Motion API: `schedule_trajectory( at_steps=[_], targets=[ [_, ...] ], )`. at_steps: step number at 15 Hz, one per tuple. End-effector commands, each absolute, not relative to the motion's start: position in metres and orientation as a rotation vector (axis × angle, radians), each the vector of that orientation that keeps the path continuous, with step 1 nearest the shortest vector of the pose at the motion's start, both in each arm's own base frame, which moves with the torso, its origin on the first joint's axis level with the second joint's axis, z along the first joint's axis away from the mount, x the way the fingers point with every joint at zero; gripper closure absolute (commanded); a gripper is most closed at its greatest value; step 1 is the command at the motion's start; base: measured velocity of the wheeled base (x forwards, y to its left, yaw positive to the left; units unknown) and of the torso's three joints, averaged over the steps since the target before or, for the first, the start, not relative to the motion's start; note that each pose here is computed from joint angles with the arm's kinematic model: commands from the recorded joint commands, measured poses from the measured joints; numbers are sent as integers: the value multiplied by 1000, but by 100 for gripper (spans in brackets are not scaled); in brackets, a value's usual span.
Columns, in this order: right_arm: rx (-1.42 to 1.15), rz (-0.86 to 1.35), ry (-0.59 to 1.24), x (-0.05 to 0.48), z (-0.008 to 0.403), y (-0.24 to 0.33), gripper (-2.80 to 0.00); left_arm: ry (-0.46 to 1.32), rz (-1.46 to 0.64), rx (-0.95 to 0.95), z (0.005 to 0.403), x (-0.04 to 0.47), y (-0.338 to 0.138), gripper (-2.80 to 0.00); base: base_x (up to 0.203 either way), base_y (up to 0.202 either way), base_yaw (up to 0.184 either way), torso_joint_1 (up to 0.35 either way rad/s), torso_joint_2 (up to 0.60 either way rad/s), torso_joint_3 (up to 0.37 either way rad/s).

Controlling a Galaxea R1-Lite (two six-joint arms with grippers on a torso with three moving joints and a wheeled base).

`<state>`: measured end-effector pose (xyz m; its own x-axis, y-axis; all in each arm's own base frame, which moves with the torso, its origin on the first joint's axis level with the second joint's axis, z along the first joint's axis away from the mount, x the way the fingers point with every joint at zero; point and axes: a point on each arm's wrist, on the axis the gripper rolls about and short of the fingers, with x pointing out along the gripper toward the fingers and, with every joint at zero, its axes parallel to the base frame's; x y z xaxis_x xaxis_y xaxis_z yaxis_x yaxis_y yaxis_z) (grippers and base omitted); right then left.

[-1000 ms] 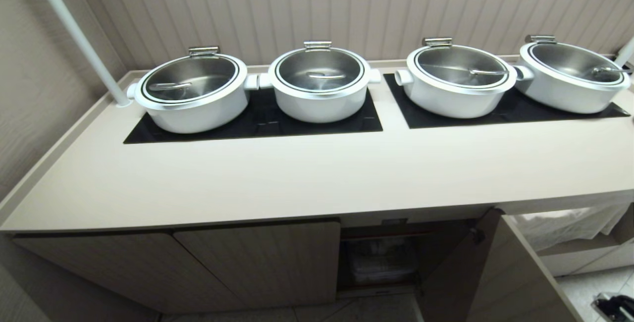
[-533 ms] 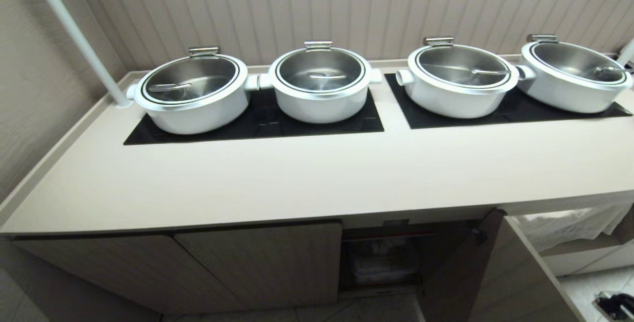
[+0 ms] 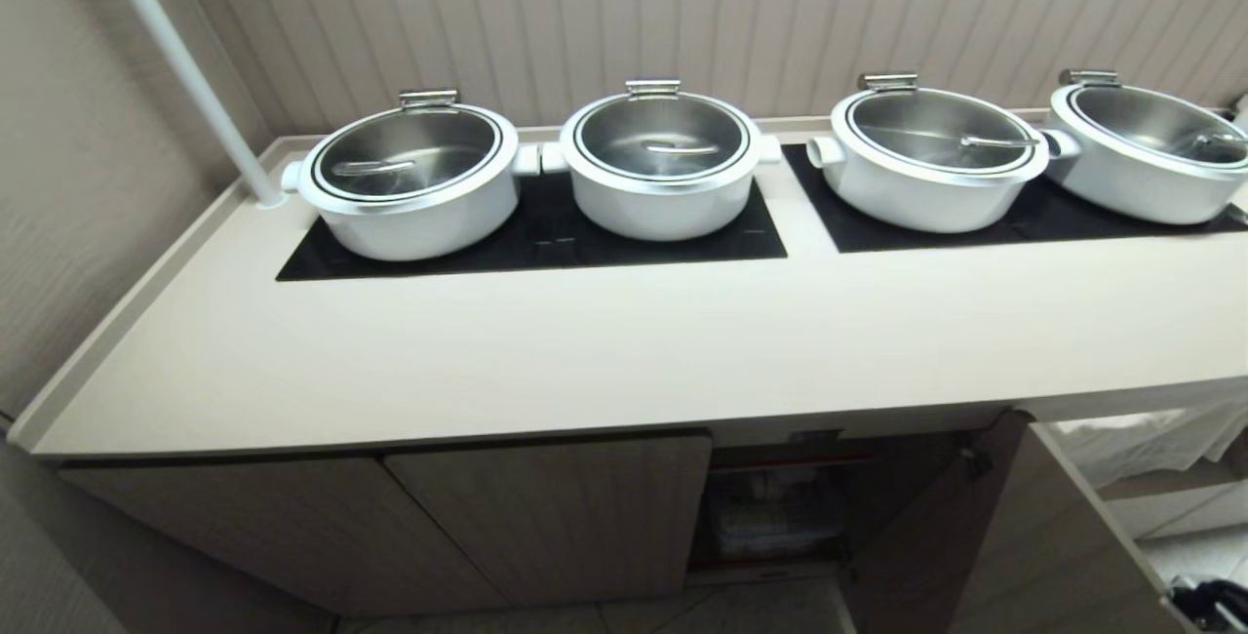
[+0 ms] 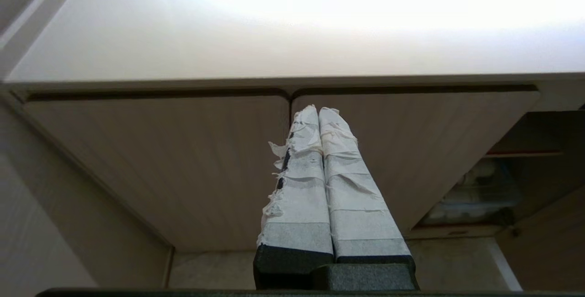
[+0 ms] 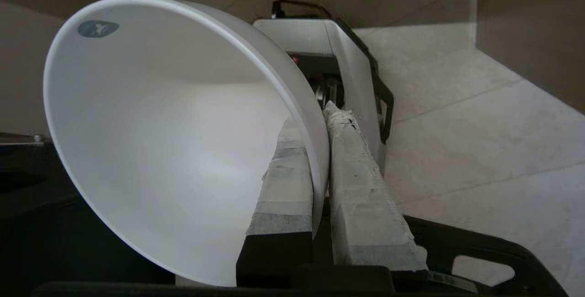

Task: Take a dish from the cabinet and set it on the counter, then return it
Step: Put it back into the cabinet

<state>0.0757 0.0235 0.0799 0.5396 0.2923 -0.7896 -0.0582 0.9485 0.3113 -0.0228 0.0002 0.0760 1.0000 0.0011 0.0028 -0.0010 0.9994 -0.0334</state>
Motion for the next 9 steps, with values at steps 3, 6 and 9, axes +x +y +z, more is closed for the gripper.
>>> schedule_trajectory(
  at_steps=[3, 6, 9],
  targets=[
    [261, 212, 982, 75, 80, 24, 0, -6, 3, -34, 76, -23, 0, 0, 0, 0, 0, 0, 0, 0],
    [260, 215, 980, 76, 80, 24, 0, -6, 3, -34, 76, -23, 0, 0, 0, 0, 0, 0, 0, 0],
    [261, 215, 978, 75, 80, 24, 0, -5, 3, -34, 76, -23, 0, 0, 0, 0, 0, 0, 0, 0]
  ],
)
